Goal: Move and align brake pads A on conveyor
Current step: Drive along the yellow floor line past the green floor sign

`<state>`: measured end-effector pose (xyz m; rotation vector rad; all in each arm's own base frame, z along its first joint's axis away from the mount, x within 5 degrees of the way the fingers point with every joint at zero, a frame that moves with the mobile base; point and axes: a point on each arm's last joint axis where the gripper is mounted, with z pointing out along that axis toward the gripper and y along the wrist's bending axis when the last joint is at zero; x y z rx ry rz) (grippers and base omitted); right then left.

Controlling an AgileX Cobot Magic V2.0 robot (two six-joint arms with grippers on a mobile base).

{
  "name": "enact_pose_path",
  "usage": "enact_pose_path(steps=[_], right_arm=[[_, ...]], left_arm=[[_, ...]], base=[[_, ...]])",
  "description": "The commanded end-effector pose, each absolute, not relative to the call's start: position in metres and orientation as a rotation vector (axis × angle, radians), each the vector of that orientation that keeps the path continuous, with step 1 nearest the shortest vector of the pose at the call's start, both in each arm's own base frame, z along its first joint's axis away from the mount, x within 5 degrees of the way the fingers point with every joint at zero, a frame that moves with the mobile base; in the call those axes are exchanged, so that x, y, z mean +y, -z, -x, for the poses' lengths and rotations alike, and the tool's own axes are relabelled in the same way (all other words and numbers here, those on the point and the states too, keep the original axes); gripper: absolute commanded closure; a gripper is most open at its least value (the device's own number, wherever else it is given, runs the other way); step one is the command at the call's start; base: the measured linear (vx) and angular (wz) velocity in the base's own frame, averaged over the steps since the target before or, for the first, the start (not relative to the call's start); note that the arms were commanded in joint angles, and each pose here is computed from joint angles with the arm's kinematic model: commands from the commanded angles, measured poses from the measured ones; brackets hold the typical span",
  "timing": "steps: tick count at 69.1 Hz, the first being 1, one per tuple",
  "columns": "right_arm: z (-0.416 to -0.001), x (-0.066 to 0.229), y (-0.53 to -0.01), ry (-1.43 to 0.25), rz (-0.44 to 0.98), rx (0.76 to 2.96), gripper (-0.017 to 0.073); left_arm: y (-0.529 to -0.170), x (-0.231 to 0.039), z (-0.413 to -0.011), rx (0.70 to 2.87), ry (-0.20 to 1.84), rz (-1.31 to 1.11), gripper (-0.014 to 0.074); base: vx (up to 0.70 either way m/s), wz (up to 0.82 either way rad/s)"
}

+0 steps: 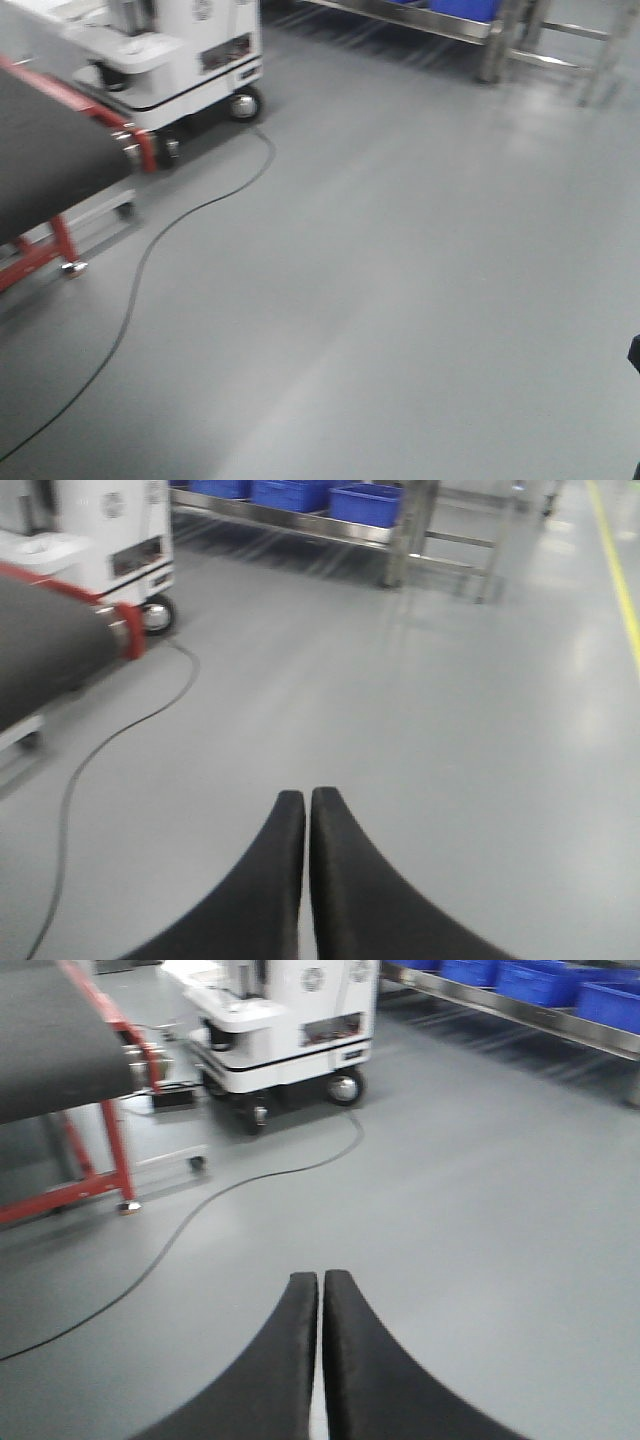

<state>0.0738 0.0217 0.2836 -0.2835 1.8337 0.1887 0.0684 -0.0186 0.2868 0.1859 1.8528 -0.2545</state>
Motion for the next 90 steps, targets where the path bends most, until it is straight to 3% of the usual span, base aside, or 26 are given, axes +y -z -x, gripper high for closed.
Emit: enact_pose_path(steps=[1,53,90], right_arm=[[-0.0756,0.0225,-0.2982,-0.191,0.281,1.742,0.0566],[-0.0756,0.0225,-0.2982,-0.191,0.281,1.742,0.0566],[-0.0756,0.0225,-0.2982,-0.192,0.28,1.742,0.0566]], left_arm=[[-0.3008,-0.02,-0.0695,1.764,0.276,-0.186,0.0599],[-0.3008,-0.02,-0.0695,1.764,0.276,-0.186,0.0599],[-0.3008,-0.02,-0.0695,1.764,0.276,-0.186,0.0599]], base=[[0.08,-0.76],[0.15,-0.71],[0.34,-0.34]])
